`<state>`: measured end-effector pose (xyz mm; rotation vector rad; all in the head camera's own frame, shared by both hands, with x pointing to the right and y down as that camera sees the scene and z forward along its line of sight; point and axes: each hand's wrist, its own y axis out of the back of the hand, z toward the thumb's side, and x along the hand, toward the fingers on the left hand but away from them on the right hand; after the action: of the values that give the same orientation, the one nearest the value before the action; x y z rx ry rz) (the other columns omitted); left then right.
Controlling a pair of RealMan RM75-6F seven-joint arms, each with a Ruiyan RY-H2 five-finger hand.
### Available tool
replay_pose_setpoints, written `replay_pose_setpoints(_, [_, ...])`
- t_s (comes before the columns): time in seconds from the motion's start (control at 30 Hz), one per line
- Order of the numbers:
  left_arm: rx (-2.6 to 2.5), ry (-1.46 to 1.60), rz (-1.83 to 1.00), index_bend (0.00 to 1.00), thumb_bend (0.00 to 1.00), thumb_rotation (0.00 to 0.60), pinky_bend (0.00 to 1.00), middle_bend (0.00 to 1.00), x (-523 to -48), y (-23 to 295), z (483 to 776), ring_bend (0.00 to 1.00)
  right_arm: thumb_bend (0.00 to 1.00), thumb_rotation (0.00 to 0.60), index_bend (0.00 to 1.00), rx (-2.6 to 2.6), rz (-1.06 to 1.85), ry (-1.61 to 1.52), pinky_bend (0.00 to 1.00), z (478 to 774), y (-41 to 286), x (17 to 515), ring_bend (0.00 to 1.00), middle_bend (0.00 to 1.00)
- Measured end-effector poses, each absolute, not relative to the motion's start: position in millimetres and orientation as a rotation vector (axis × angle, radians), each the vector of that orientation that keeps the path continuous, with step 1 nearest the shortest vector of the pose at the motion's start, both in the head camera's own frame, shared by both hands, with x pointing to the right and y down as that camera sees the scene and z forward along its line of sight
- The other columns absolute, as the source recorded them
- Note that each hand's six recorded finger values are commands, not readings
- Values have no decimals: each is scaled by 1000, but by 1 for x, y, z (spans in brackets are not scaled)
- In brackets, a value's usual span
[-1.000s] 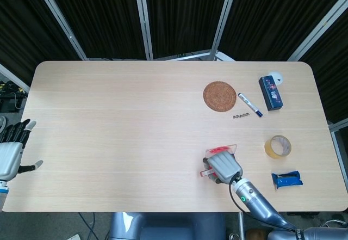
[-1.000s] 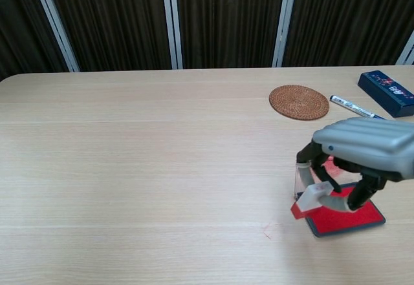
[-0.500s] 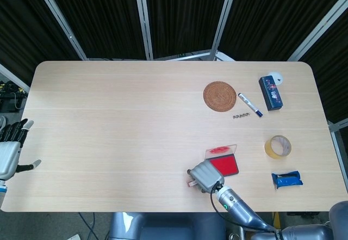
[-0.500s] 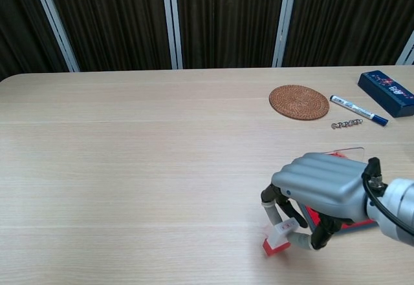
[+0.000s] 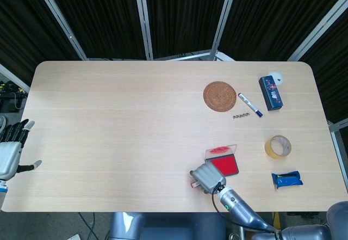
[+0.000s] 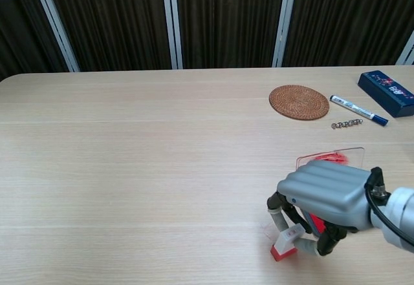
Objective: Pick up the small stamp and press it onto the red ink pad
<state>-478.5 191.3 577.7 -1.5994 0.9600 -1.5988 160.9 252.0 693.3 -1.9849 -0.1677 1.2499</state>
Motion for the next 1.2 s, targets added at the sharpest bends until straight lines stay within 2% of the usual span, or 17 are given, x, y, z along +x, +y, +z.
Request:
replay_pose_setpoints(0.13, [-1600, 959, -1597, 0, 0, 600, 0, 0, -478, 191, 578, 0, 351, 600, 455, -1999, 1265, -159, 1000, 694, 252, 164, 938, 498])
replay_pose_setpoints(0.8, [-1602, 959, -1594, 0, 0, 600, 0, 0, -478, 191, 577, 0, 330, 600, 378, -2010, 1264, -162, 1000, 685, 250, 164, 938, 456])
replay_pose_setpoints(1.2, [-1608, 960, -1586, 0, 0, 600, 0, 0, -477, 192, 575, 0, 326, 600, 368, -2011, 1264, -165, 1000, 679, 252, 168, 938, 438])
